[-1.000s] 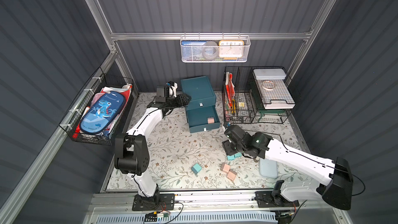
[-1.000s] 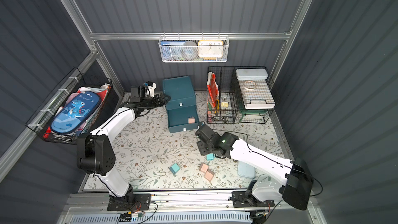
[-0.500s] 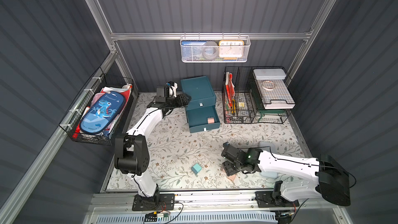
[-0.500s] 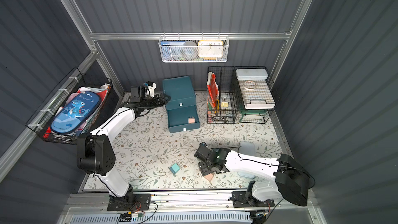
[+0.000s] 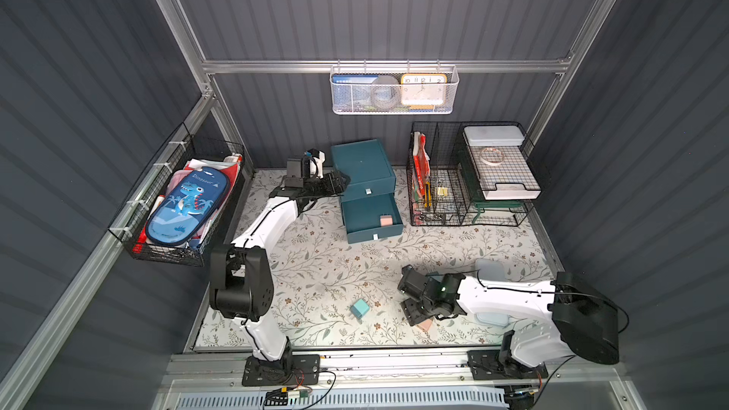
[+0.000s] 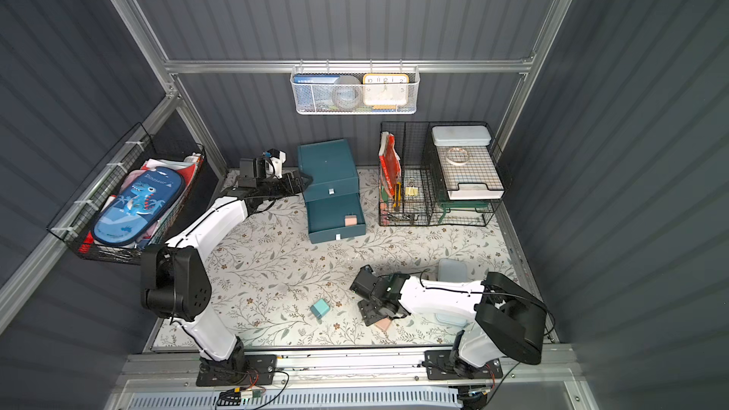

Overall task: Place the plugs into the drawer by color
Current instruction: Pick up the plug from the center of the board.

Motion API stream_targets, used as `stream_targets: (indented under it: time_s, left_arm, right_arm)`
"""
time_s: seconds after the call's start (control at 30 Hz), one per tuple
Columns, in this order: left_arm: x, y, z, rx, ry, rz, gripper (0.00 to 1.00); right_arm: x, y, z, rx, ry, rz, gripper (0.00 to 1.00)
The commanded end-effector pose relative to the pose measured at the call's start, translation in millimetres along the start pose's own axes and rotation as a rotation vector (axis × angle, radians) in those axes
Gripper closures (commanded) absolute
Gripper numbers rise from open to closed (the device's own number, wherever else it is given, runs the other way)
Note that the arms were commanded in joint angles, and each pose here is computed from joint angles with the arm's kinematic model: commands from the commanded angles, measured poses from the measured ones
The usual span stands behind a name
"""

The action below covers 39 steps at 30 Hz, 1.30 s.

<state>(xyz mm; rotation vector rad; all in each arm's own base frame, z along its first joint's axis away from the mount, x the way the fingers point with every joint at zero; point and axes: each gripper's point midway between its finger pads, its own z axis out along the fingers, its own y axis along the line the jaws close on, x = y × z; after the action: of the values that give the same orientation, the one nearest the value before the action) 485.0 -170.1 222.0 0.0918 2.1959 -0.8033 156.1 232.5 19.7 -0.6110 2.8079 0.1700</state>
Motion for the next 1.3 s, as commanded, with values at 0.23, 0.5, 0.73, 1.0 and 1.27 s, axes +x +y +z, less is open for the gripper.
stream_targets:
  time_s: [0.23,0.5,0.73,1.0,1.27]
  left_arm:
    - [20.1,7.4,-3.0,-0.026,0.060,-0.017,0.15]
    - [19.2,6.4,-3.9,-0.024,0.057,-0.016,0.15]
    - [17.2,5.2,-4.0,-0.019,0.051,-0.016,0.15]
    - [16.8,4.4,-5.3,-0.018,0.048,-0.016,0.15]
    - [16.8,1.9,-7.3,-0.011,0.049,-0.012,0.14]
  right_arm:
    - [-22.1,8.5,7.5,0.033,-0.025,-0.047,0.28]
    - [-27.9,11.8,11.6,0.048,-0.014,-0.058,0.37]
    - [-28.1,0.1,8.6,0.105,-0.016,-0.033,0.47]
    - [-55.5,7.1,10.8,0.118,-0.042,0.149,0.56]
    - [-68.3,13.0,29.6,0.157,-0.018,0.264,0.50]
